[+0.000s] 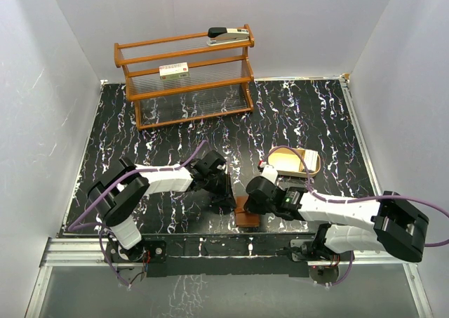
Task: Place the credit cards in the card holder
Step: Close the card holder at the center of the board.
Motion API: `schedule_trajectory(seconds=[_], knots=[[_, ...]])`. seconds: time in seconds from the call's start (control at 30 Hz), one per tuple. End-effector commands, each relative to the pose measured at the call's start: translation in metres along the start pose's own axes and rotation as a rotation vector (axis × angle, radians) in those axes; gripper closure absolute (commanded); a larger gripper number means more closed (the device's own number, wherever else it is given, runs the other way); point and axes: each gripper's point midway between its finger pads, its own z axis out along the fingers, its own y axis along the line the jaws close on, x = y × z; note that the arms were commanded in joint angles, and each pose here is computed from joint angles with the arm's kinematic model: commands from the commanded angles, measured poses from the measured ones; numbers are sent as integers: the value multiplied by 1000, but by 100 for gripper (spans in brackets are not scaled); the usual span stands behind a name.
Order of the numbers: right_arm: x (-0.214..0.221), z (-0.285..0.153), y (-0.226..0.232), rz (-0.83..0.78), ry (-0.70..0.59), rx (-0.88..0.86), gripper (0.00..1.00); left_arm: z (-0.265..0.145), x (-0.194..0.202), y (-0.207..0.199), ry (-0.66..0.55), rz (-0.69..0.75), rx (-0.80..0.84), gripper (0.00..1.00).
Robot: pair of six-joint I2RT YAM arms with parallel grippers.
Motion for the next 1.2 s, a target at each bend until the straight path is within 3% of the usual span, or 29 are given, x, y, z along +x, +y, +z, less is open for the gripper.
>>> schedule_trajectory(seconds=[0.0, 0.43, 0.6, 0.77, 1.0, 1.17], knots=[[20, -4, -29, -39, 62, 62, 100, 5, 6, 23, 19, -25, -106, 96], [24, -3, -30, -53, 68, 37, 97, -5, -4, 15, -35, -29, -119, 94], [26, -4, -33, -43, 62, 29, 98, -23, -8, -22, -62, 2, 16, 91], [28, -5, -34, -33, 61, 15, 98, -16, 9, -38, -7, -1, 130, 89], [28, -5, -35, -31, 57, 10, 98, 7, 26, -35, 64, 16, 123, 91], [28, -5, -34, -34, 57, 8, 97, 12, 27, -14, 57, 15, 23, 94]])
